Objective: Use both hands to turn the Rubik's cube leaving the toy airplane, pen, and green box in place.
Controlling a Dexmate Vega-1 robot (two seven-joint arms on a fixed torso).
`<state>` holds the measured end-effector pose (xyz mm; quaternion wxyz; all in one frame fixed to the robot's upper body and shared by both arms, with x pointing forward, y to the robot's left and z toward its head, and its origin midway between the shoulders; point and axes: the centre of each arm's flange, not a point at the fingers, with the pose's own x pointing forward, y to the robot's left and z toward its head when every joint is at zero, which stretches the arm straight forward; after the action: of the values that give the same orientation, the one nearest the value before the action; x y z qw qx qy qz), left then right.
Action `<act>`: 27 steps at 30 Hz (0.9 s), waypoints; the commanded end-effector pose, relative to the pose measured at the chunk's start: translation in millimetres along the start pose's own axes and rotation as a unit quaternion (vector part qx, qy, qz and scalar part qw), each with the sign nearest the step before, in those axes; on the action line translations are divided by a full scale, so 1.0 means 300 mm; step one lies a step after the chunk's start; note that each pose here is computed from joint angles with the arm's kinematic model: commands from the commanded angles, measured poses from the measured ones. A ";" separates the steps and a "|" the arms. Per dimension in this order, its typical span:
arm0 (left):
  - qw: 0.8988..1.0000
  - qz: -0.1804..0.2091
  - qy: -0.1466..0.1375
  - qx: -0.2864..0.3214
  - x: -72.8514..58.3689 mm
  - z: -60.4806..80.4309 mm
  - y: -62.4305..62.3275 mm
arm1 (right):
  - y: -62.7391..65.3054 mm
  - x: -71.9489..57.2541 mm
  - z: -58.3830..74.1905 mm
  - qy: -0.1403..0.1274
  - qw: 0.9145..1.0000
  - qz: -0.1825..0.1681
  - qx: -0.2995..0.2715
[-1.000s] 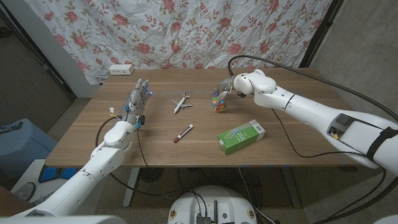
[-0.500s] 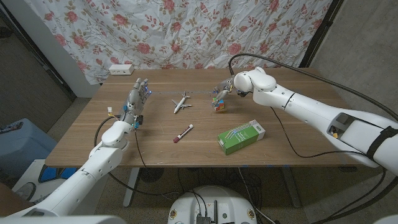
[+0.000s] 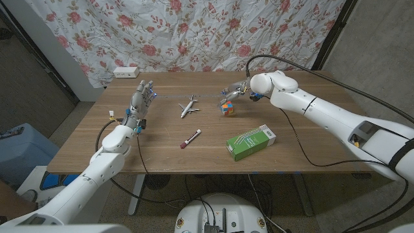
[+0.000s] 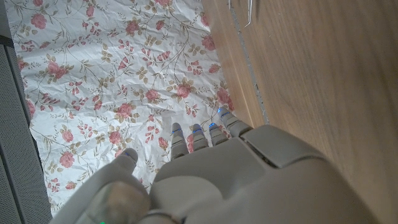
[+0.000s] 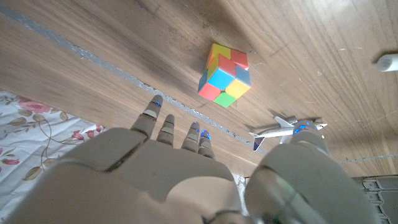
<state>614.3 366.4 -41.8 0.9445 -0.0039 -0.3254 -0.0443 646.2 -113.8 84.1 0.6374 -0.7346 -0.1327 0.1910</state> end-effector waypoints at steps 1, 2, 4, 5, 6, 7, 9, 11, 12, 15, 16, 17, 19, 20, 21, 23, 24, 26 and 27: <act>1.000 -0.024 -0.002 0.002 0.014 -0.008 0.021 | 0.002 -0.032 -0.050 -0.040 0.995 -0.048 0.081; 1.000 -0.028 -0.002 0.000 0.015 -0.009 0.022 | 0.005 -0.036 -0.057 -0.041 0.994 -0.054 0.089; 1.000 -0.030 -0.002 -0.001 0.016 -0.010 0.023 | 0.009 -0.041 -0.063 -0.043 0.993 -0.060 0.095; 1.000 -0.028 -0.001 0.001 0.016 -0.010 0.024 | 0.013 -0.045 -0.069 -0.042 0.992 -0.065 0.100; 1.000 -0.023 -0.005 -0.003 0.015 -0.010 0.025 | 0.021 -0.056 -0.079 -0.043 0.990 -0.077 0.107; 1.000 -0.021 -0.006 -0.004 0.015 -0.009 0.025 | 0.026 -0.061 -0.084 -0.045 0.989 -0.083 0.111; 1.000 -0.020 -0.007 -0.003 0.015 -0.009 0.025 | 0.031 -0.065 -0.089 -0.045 0.988 -0.088 0.118; 1.000 -0.019 -0.009 -0.006 0.018 -0.009 0.025 | 0.048 -0.077 -0.109 -0.053 0.983 -0.101 0.143; 1.000 -0.019 -0.010 -0.006 0.019 -0.010 0.025 | 0.052 -0.080 -0.115 -0.055 0.982 -0.102 0.149; 1.000 -0.019 -0.013 -0.007 0.024 -0.010 0.024 | 0.067 -0.094 -0.131 -0.059 0.978 -0.111 0.168; 1.000 -0.019 -0.013 -0.007 0.024 -0.010 0.024 | 0.067 -0.094 -0.132 -0.059 0.978 -0.112 0.169; 1.000 -0.019 -0.015 -0.008 0.026 -0.010 0.023 | 0.073 -0.099 -0.137 -0.062 0.975 -0.115 0.177; 1.000 -0.019 -0.017 -0.007 0.030 -0.011 0.020 | 0.091 -0.110 -0.153 -0.066 0.970 -0.125 0.198; 1.000 -0.019 -0.017 -0.006 0.033 -0.011 0.018 | 0.096 -0.113 -0.159 -0.067 0.968 -0.129 0.205; 1.000 -0.019 -0.017 -0.006 0.036 -0.011 0.017 | 0.101 -0.116 -0.165 -0.070 0.966 -0.133 0.211; 1.000 -0.019 -0.020 -0.006 0.032 -0.020 0.009 | 0.108 -0.123 -0.175 -0.072 0.962 -0.139 0.221; 1.000 -0.019 -0.020 -0.005 0.032 -0.020 0.009 | 0.108 -0.123 -0.175 -0.072 0.962 -0.139 0.222; 1.000 -0.018 -0.019 -0.004 0.043 -0.019 0.007 | 0.117 -0.133 -0.191 -0.074 0.956 -0.150 0.240; 1.000 -0.018 -0.019 -0.004 0.043 -0.019 0.007 | 0.117 -0.133 -0.191 -0.074 0.956 -0.151 0.240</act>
<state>623.4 370.9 -39.1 0.9385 -0.0045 -0.3394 -0.0636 638.1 -166.0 68.6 0.7664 -0.5751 -0.2193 0.1837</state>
